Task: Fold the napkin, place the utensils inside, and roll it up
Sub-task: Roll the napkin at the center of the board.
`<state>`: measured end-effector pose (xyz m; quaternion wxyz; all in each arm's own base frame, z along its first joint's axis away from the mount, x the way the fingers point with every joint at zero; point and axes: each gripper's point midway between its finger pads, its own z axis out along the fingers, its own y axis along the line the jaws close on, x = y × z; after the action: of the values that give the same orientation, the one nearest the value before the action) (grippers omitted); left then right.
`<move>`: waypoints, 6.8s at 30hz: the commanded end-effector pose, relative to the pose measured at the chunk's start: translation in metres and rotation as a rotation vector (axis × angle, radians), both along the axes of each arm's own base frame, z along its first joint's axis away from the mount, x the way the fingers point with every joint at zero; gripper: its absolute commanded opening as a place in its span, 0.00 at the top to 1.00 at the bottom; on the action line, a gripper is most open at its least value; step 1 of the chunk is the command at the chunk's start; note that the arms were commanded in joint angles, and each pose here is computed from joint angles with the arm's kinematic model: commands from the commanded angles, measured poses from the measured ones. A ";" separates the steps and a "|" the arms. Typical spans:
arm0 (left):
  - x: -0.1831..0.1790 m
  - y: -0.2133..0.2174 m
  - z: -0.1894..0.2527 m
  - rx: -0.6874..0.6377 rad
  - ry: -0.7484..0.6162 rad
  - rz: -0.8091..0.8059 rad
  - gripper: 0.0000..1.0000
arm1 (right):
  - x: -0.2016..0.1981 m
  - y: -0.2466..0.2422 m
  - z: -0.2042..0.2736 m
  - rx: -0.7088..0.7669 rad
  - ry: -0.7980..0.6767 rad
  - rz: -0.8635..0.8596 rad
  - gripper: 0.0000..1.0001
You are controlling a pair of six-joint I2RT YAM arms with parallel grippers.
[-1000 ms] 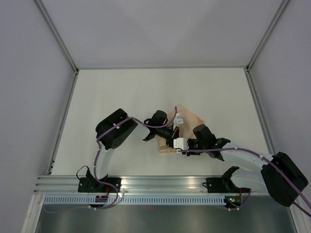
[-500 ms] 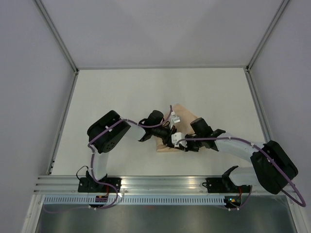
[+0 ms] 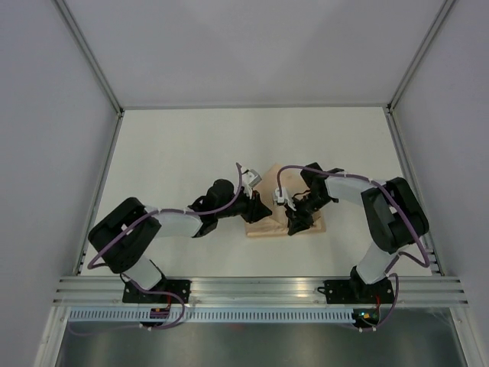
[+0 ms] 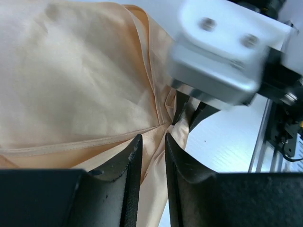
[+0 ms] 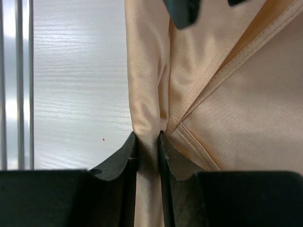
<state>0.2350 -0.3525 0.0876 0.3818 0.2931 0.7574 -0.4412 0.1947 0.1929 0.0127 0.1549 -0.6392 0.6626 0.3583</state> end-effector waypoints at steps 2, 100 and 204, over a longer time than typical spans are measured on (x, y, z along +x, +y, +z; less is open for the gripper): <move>0.012 0.011 0.026 0.029 -0.281 0.113 0.69 | -0.046 -0.030 -0.036 -0.142 0.263 0.085 0.97; -0.071 -0.026 -0.113 0.203 0.387 -0.523 0.98 | 0.002 -0.011 0.033 0.006 -0.507 -0.202 0.23; -0.100 -0.040 -0.120 0.600 -0.485 -0.498 0.98 | -0.004 -0.028 -0.036 -0.169 0.282 -0.128 0.62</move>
<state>0.1566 -0.4257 0.0204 0.4496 0.6487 0.5868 -0.1811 0.1599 0.1771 0.0131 -0.0279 -0.4644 0.7508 0.4688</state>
